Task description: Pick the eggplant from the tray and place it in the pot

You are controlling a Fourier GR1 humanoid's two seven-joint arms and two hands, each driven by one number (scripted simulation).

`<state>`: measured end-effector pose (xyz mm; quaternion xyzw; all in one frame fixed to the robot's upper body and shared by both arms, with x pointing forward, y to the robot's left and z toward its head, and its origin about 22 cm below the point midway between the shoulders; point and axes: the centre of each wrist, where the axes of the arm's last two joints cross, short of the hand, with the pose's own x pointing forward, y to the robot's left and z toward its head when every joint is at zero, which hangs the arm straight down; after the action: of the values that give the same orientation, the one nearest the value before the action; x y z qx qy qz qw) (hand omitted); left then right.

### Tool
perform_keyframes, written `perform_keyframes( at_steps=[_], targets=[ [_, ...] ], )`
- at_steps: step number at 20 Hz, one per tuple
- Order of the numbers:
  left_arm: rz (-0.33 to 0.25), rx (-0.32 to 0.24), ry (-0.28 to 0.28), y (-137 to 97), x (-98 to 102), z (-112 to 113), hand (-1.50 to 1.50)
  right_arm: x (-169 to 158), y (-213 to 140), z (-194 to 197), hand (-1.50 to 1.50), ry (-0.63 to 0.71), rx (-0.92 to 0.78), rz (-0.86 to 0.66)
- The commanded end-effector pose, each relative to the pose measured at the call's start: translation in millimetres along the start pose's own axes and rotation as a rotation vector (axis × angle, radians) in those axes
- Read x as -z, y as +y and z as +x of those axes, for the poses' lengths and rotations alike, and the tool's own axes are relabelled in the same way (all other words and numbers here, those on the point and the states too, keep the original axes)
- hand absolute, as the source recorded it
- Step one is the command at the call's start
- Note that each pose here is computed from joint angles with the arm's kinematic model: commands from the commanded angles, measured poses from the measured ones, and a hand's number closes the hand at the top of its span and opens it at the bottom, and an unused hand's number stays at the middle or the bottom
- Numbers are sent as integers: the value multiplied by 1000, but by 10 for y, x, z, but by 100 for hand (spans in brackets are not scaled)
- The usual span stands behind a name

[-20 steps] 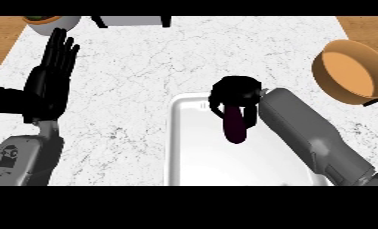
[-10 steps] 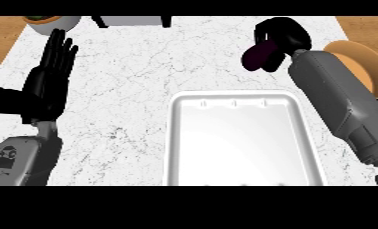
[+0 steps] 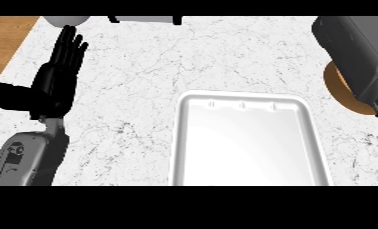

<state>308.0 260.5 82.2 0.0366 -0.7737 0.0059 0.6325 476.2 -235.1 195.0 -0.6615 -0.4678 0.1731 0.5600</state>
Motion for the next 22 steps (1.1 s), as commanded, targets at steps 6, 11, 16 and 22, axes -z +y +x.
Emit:
perform_keyframes(
  at_steps=[6,11,16,22],
  targets=[
    [3,-11,2,-51,48,-26,0,73,-348,400,150,429,-110,-342],
    [42,3,11,66,24,-21,0,95,-201,213,150,476,-156,-282],
    [62,-2,42,84,-163,-118,0,171,-55,-133,150,508,-157,-285],
    [70,8,18,178,-12,20,0,458,-206,-800,150,494,-125,-290]
  ],
)
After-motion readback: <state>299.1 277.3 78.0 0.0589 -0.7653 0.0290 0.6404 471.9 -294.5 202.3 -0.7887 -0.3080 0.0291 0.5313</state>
